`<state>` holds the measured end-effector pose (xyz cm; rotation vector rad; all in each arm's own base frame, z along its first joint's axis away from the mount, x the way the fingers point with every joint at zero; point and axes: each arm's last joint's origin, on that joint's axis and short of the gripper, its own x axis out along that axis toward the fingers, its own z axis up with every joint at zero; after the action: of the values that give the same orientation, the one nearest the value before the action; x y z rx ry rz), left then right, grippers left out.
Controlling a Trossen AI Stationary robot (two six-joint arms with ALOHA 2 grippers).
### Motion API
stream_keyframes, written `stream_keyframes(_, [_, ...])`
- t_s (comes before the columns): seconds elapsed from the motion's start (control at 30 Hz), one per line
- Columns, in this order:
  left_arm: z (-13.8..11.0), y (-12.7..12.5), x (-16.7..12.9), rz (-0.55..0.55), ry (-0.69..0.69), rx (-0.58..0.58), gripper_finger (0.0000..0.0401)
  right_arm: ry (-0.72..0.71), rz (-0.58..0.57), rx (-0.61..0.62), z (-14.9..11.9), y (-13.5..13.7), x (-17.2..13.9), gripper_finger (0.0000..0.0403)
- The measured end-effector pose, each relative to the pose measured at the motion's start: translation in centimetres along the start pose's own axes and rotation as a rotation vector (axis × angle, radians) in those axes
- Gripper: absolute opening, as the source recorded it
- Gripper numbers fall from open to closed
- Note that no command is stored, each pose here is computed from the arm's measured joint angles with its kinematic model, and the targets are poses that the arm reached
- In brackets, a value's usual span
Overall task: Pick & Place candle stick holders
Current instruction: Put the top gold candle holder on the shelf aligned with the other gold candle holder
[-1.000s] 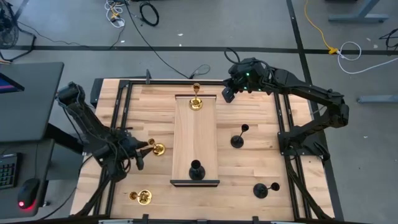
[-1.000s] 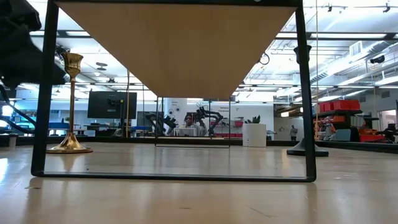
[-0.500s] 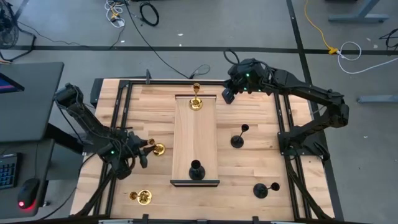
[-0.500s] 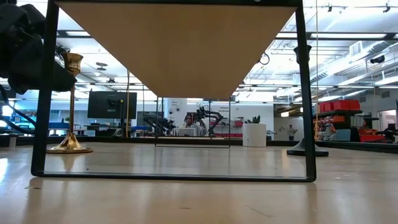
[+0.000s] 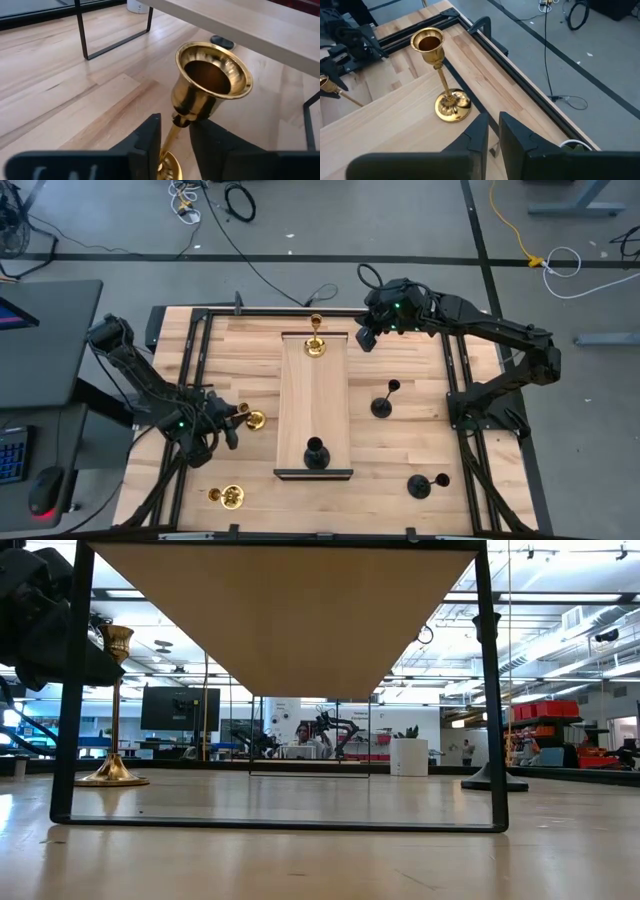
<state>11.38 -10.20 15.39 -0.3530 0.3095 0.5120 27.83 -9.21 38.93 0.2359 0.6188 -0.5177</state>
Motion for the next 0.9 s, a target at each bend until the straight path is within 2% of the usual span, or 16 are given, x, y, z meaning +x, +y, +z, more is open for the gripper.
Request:
stream_keyframes(0.33, [-0.01, 0.01, 0.0, 0.0, -0.001, 0.01, 0.0006, -0.008, 0.0, -0.003, 0.08, 0.0, 0.0, 0.0048])
stream_keyframes(0.53, [0.13, 0.08, 0.19, 0.017, -0.019, 0.005, 0.0002, -0.008, -0.001, -0.003, 0.08, 0.0, 0.0, 0.0048])
stream_keyframes(0.6, [0.08, 0.12, 0.34, 0.018, 0.018, 0.003, 0.0005, -0.008, 0.0, -0.003, 0.08, 0.0, 0.0, 0.0048])
stream_keyframes(0.77, [-0.5, 0.15, 0.43, -0.015, 0.242, 0.007, 0.0028, -0.007, 0.0, -0.005, 0.06, 0.0, 0.0, 0.0048])
stream_keyframes(0.9, [-0.45, -0.03, 0.4, -0.027, 0.229, 0.006, 0.005, -0.007, 0.0, -0.006, 0.06, 0.0, 0.0, 0.0048])
